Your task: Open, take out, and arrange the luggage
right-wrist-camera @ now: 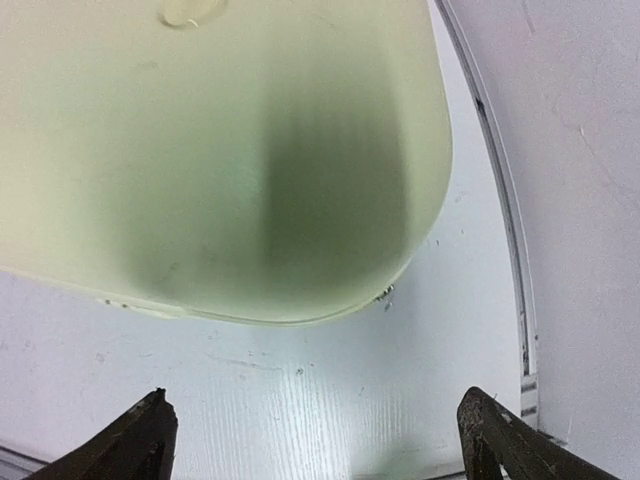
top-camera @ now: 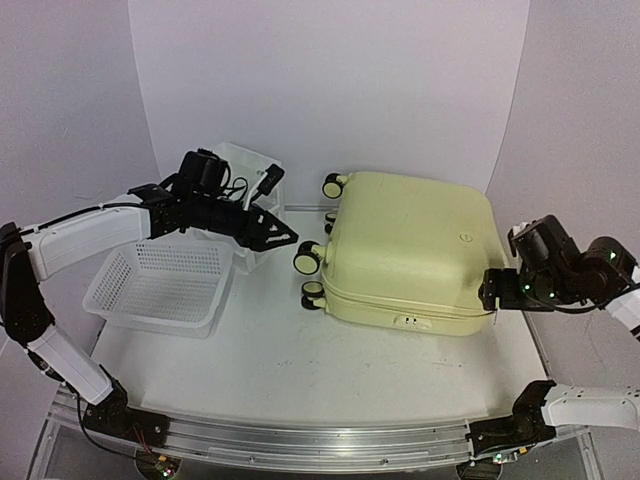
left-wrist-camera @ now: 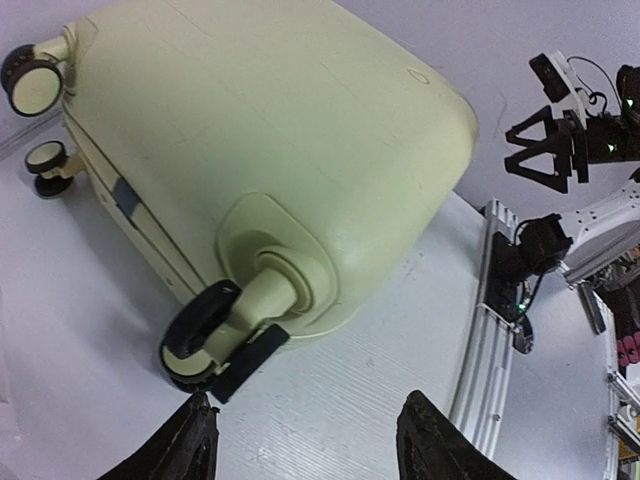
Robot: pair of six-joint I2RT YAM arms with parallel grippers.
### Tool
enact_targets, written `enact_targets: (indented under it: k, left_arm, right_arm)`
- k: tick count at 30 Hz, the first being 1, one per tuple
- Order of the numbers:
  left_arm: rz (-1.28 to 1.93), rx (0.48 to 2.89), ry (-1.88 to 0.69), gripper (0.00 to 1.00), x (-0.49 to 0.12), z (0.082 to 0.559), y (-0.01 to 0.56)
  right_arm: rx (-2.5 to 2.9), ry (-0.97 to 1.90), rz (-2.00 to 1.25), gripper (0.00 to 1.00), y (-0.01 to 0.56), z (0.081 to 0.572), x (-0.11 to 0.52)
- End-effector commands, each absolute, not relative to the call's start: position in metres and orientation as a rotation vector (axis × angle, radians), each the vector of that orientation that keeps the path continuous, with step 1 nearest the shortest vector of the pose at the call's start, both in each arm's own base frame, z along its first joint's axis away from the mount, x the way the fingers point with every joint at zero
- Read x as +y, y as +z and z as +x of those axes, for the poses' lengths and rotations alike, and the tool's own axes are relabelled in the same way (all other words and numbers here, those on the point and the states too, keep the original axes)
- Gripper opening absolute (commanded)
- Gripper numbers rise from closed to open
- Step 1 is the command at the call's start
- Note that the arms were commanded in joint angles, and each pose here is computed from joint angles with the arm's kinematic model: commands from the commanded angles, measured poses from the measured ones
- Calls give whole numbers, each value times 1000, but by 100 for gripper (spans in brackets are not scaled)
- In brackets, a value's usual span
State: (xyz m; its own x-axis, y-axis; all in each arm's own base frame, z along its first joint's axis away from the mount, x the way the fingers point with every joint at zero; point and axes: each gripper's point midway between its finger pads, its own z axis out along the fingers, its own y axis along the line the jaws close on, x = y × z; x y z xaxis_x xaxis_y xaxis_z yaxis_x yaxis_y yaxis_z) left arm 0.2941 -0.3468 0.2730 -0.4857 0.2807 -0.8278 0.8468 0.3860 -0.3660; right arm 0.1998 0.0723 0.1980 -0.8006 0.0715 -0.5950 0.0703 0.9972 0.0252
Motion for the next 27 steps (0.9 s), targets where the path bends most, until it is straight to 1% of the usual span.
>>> enact_targets:
  k: [1, 2, 3, 6, 9, 11, 13, 17, 21, 25, 27]
  left_arm:
    - [1031, 1898, -1221, 64, -367, 255, 291]
    - [1047, 1895, -1214, 64, -374, 248, 290]
    - [1054, 1895, -1195, 65, -381, 243, 288]
    - [1077, 1895, -1175, 66, -402, 226, 282]
    - [1066, 1904, -1151, 67, -416, 219, 274]
    - [1076, 1924, -1125, 67, -427, 217, 263]
    - [1072, 1961, -1096, 65, -437, 221, 249]
    - [1056, 2024, -1046, 63, -453, 238, 225]
    - [1067, 2053, -876, 62, -453, 262, 210]
    - [1048, 2087, -715, 61, -440, 300, 204]
    - [1018, 2098, -653, 61, -431, 320, 204]
  right_arm:
    - [2454, -51, -101, 98, 233, 224, 83]
    - [2464, -73, -97, 98, 238, 234, 80]
    - [2491, -37, -79, 98, 239, 244, 81]
    - [2518, 194, 82, 98, 249, 284, 74]
    - [2495, 391, 255, 98, 257, 325, 55]
    - [2500, 535, 401, 98, 248, 350, 35]
    - [2498, 627, 436, 98, 240, 363, 34]
    - [2480, 785, 402, 98, 232, 362, 52]
    - [2496, 853, 357, 98, 220, 340, 63]
    - [2503, 1045, 279, 97, 211, 312, 87]
    - [2501, 1095, 243, 96, 208, 298, 98]
